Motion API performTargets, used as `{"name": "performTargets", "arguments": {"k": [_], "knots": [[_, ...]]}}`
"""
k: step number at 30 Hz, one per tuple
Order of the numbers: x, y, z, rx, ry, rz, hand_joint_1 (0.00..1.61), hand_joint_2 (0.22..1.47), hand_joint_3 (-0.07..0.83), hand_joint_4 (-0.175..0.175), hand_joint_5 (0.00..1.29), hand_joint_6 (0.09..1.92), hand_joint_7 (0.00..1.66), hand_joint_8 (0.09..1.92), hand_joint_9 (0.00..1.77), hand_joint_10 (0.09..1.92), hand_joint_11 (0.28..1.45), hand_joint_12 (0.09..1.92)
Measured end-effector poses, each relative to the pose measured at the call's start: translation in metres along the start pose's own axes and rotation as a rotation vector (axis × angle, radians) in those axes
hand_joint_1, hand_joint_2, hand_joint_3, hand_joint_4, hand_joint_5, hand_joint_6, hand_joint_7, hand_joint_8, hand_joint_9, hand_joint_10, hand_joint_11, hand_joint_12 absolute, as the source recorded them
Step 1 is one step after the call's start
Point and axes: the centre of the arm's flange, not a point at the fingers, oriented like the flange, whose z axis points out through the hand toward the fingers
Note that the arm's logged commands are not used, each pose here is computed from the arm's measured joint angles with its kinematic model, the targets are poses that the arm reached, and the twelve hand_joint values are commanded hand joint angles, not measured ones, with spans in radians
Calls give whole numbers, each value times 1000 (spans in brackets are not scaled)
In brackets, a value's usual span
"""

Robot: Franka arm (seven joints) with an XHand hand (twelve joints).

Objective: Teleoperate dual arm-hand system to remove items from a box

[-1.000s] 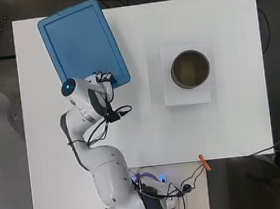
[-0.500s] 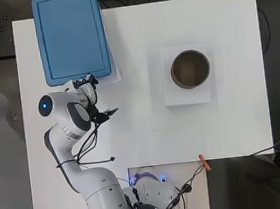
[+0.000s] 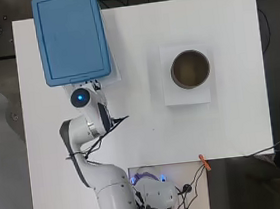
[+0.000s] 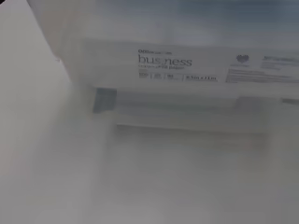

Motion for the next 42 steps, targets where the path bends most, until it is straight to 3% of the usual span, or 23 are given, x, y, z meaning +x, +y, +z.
{"name": "performTargets", "arguments": {"k": [3, 7, 9, 12, 13, 15, 16, 17, 19, 20, 21, 22, 23, 24, 25, 27, 29, 31, 33, 35, 37, 38, 42], "knots": [[2, 9, 13, 33, -26, 30, 139, 1301, 0, 65, 804, 87, 630, 799, 674, 856, 813, 87], [17, 40, 21, 98, -44, 67, 32, 1283, 0, 65, 774, 87, 778, 247, 801, 278, 720, 87], [31, 63, 20, 118, -56, 80, 7, 1272, -1, 51, 728, 87, 803, 87, 837, 110, 692, 87], [51, 90, 1, 80, -79, 78, 0, 1260, -4, 52, 709, 87, 779, 87, 799, 87, 645, 87], [58, 97, -7, 38, -99, 72, 0, 1247, -8, 56, 692, 87, 668, 87, 671, 87, 584, 87], [63, 106, -20, -56, -147, 56, 0, 1201, -22, 22, 449, 87, 338, 87, 360, 87, 448, 87], [64, 108, -24, -97, -177, 46, 0, 1185, -24, 12, 382, 87, 251, 87, 279, 87, 409, 87], [66, 107, -26, -136, -204, 41, 0, 1174, -18, 8, 363, 87, 252, 87, 296, 87, 404, 87], [64, 105, -27, -185, -225, 52, 12, 1218, -5, 45, 565, 87, 606, 87, 672, 87, 623, 87], [62, 104, -23, -177, -226, 54, 29, 1240, -2, 55, 640, 87, 710, 90, 763, 142, 695, 87], [59, 100, -16, -152, -221, 49, 49, 1263, -6, 73, 680, 188, 659, 505, 694, 593, 768, 87], [55, 96, -6, -115, -211, 38, 60, 1284, -5, 95, 589, 564, 556, 968, 609, 997, 815, 87], [51, 91, 6, -80, -203, 27, 64, 1299, -2, 108, 484, 902, 474, 1283, 547, 1254, 837, 87], [45, 86, 20, -47, -201, 25, 62, 1309, -1, 110, 416, 1088, 433, 1416, 512, 1371, 841, 87], [43, 84, 25, -41, -199, 24, 53, 1315, 1, 90, 408, 1040, 453, 1327, 512, 1325, 826, 87], [40, 85, 26, -48, -187, 24, 62, 1311, -1, 46, 511, 606, 555, 968, 570, 1072, 795, 87], [44, 92, 19, -72, -177, 24, 86, 1296, -2, 39, 634, 295, 633, 677, 619, 821, 759, 87], [54, 102, 6, -88, -166, 40, 100, 1284, 0, 41, 701, 145, 694, 482, 677, 611, 738, 87], [67, 117, -10, -94, -151, 61, 130, 1278, 0, 27, 704, 87, 732, 302, 724, 389, 702, 87], [77, 138, -22, -63, -120, 80, 149, 1246, -7, -4, 599, 87, 691, 101, 708, 143, 622, 87], [91, 164, -30, -1, -65, 111, 114, 1175, -26, 7, 384, 87, 360, 87, 391, 87, 472, 87], [99, 174, -33, 23, -42, 121, 93, 1143, -22, 11, 342, 87, 320, 87, 348, 87, 446, 87], [113, 218, -66, -11, 31, 118, 116, 1039, -4, 8, 411, 87, 547, 87, 588, 87, 561, 87]]}}
